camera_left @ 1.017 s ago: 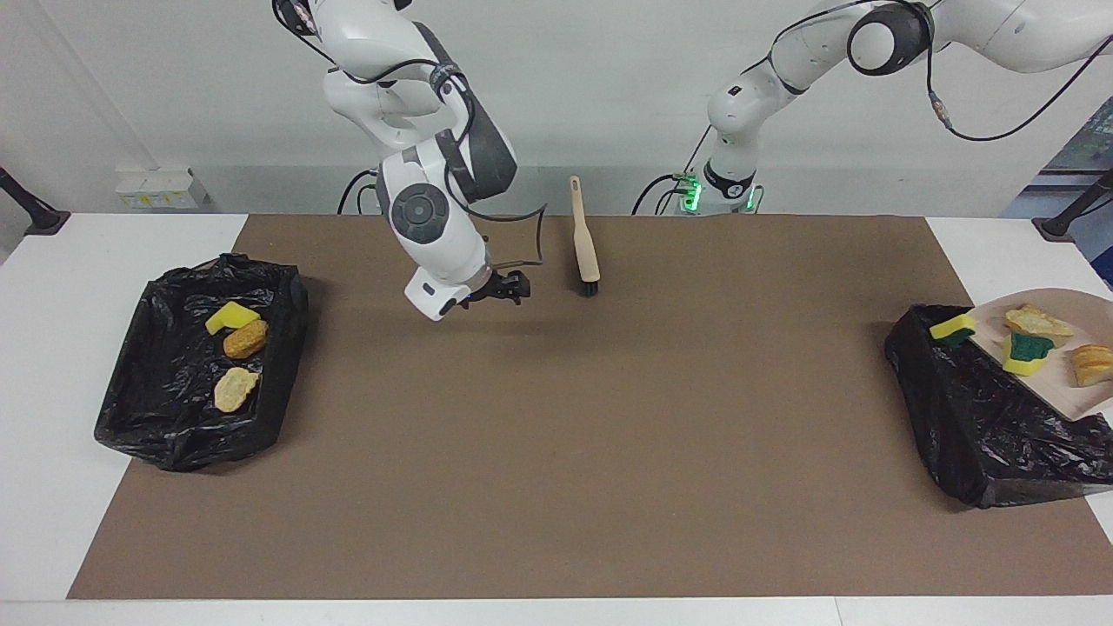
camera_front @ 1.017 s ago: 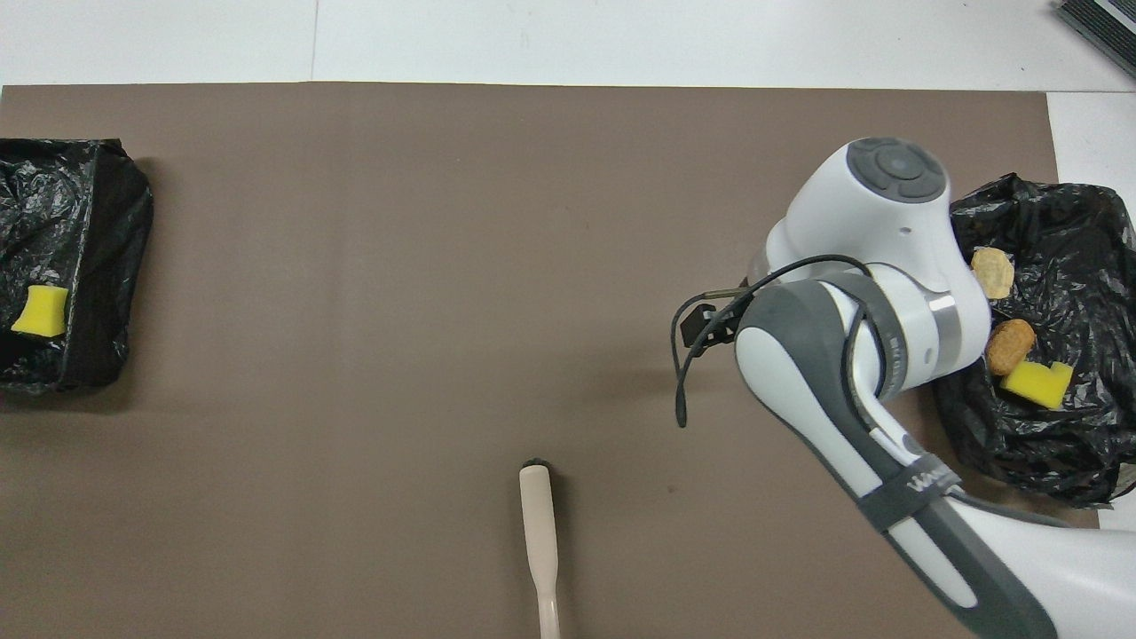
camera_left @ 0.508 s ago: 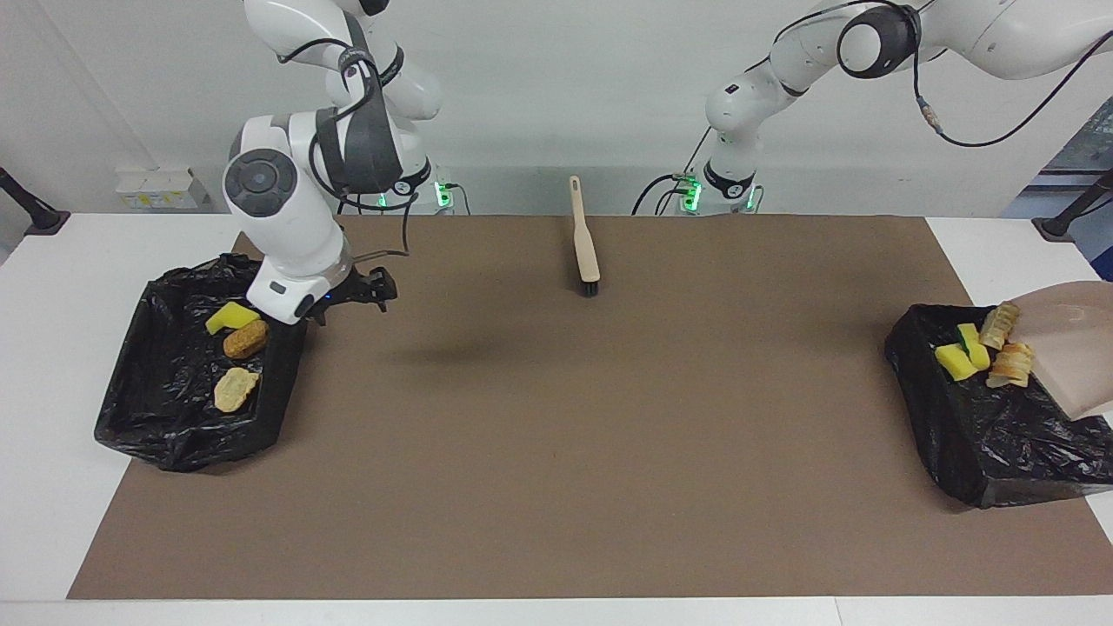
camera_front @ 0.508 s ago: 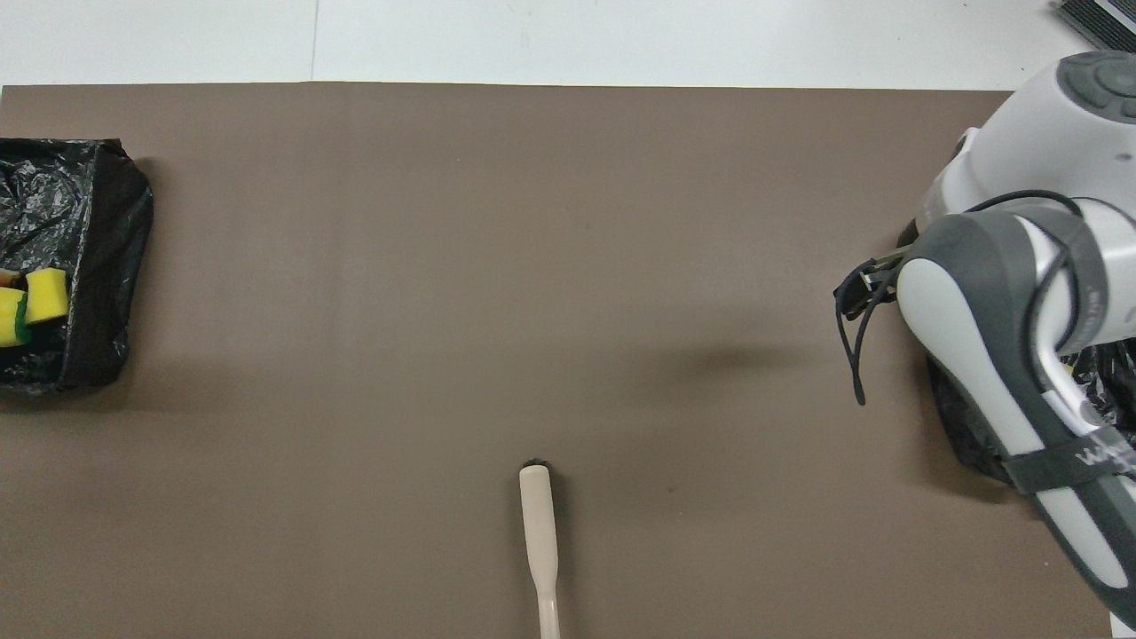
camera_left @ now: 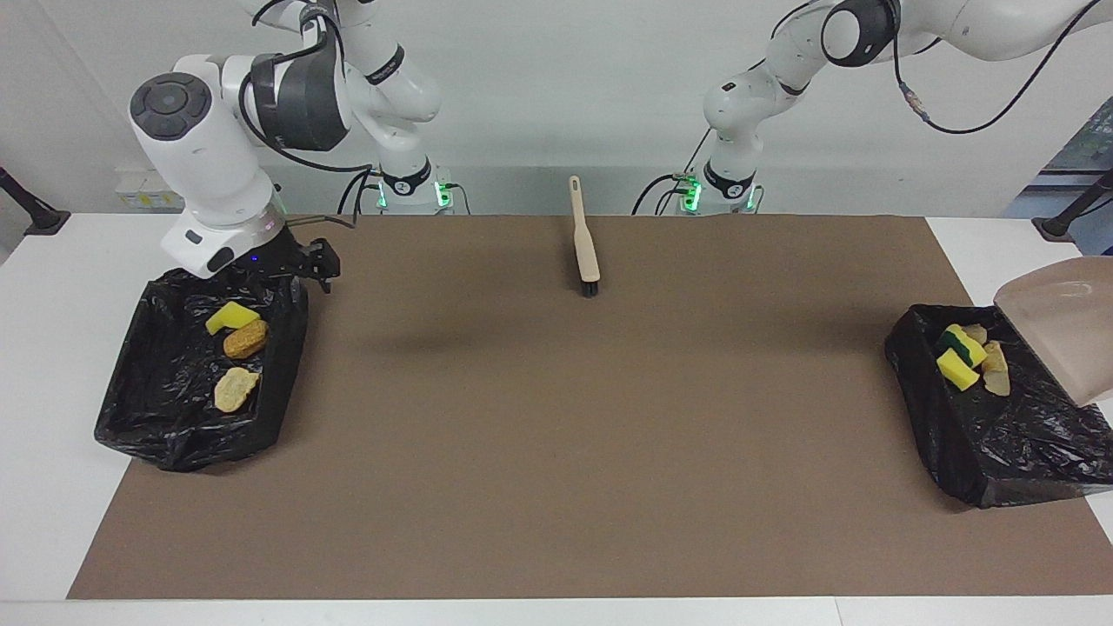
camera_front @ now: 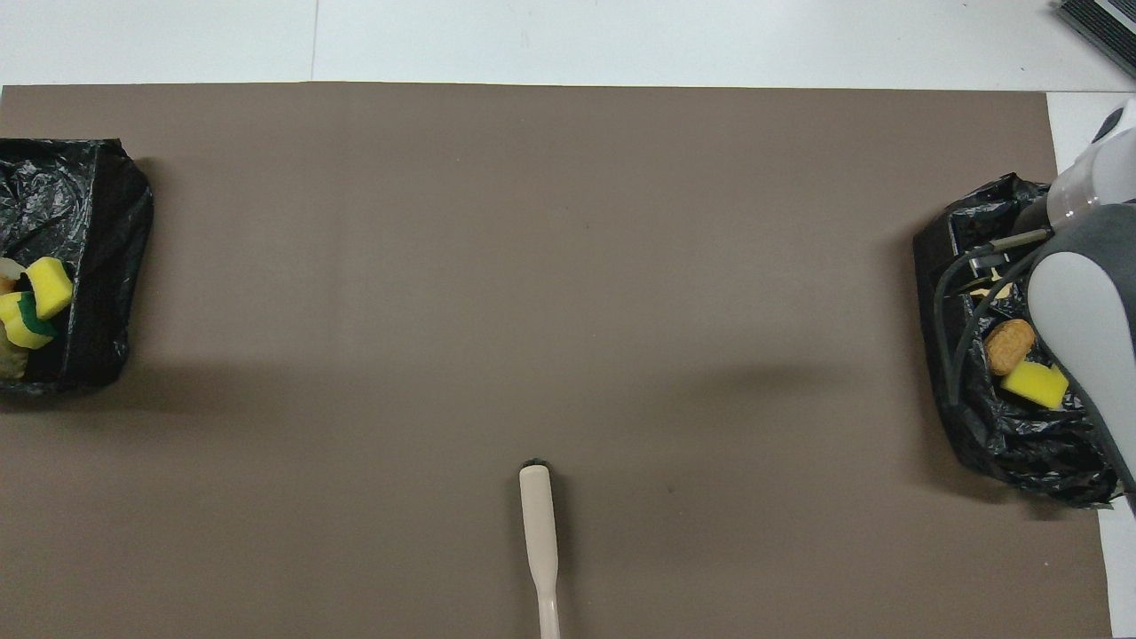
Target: Sweep and dump trash in bin
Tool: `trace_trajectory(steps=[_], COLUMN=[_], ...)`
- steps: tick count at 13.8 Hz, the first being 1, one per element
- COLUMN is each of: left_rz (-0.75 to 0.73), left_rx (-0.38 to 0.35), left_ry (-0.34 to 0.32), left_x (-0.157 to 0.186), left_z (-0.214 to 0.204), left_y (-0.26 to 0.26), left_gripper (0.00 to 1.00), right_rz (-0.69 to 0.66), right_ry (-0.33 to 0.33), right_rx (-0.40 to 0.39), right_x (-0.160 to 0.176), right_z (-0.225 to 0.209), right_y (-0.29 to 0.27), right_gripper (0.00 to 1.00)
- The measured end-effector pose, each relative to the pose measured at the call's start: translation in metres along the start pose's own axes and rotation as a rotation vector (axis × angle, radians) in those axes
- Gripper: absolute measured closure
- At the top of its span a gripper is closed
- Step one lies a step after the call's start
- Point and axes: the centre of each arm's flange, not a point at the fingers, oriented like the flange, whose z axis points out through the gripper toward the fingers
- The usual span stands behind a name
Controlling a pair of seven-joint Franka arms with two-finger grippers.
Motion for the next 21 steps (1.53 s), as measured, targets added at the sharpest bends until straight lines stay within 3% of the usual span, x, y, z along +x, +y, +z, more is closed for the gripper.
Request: trace_trajectory(steps=[2, 3, 9, 11, 14, 17, 21], left_rz=[-0.011, -0.021, -0.08, -0.07, -0.057, -0.191, -0.478], left_rx=[0.0, 0.004, 0.046, 0.025, -0.059, -0.171, -0.293], left_ry=[0.007, 0.042, 0.345, 0.412, 0.588, 0.605, 0.646], left_x=[-0.003, 0.0, 0.059, 0.111, 0.2, 0.288, 0.397], left_z=[0.001, 0.001, -0.029, -0.059, -0.094, -0.141, -0.214], left_y=[0.002, 0.002, -0.013, -0.017, 0.001, 0.032, 0.072], left_gripper=[0.69, 0.69, 0.69, 0.69, 0.69, 0.69, 0.69], right_rz=[0.025, 0.03, 0.067, 0.076, 0.111, 0.12, 0.127], right_ry=[0.022, 0.035, 0.069, 0.069, 0.07, 0.071, 0.063], right_rx=[-0.021, -0.032, 0.012, 0.022, 0.031, 0.064, 0.089], right_x=[-0.009, -0.013, -0.054, -0.066, -0.073, -0.072, -0.074], right_z=[-0.015, -0.024, -0.07, -0.081, -0.088, -0.086, -0.084], right_y=[0.008, 0.007, 0.009, 0.006, 0.004, 0.001, 0.004], right_gripper=[0.0, 0.0, 0.0, 0.0, 0.0, 0.0, 0.0])
